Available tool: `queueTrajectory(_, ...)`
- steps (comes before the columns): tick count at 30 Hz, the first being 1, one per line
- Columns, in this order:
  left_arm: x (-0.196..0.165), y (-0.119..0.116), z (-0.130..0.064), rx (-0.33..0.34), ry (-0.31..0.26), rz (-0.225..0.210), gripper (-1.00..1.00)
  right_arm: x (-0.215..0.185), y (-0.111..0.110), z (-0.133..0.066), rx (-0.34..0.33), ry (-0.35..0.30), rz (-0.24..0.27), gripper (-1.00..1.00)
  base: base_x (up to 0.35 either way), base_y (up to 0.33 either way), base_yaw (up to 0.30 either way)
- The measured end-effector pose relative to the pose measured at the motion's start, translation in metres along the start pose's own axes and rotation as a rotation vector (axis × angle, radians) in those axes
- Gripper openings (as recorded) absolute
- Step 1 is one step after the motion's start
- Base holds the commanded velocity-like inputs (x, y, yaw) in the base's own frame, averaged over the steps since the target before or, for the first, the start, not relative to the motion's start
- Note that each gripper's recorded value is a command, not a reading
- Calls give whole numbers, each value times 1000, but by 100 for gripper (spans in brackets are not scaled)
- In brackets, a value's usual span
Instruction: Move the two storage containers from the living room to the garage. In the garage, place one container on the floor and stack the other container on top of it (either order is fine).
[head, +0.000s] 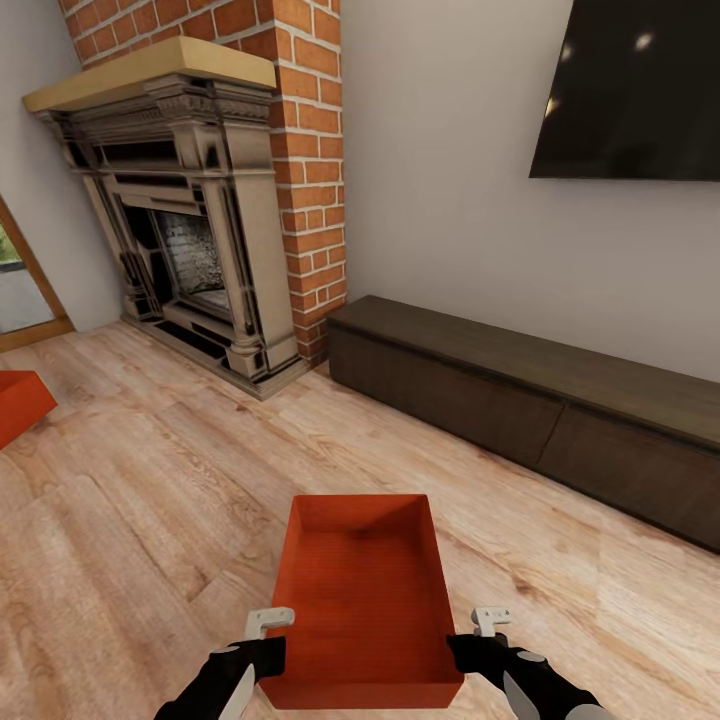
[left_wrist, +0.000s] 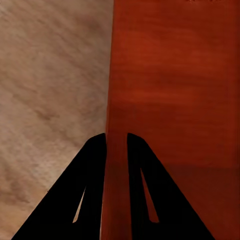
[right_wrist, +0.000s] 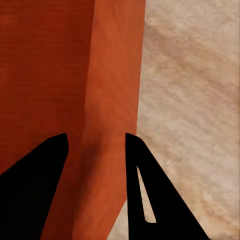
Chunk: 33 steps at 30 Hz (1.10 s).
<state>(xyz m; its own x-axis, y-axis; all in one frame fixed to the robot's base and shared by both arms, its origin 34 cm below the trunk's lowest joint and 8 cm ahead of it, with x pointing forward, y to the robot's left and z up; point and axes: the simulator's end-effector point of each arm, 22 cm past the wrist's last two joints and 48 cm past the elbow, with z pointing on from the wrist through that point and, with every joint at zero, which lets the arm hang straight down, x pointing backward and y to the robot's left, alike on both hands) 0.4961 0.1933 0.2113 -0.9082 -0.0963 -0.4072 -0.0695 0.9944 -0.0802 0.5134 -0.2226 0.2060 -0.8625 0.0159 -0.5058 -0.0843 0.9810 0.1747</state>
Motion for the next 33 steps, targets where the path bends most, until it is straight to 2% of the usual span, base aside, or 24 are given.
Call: queueTrajectory(33,-1,5,0,-2,-5,-11,-100,0,0,0,-1,3,3,-100,0,0,0)
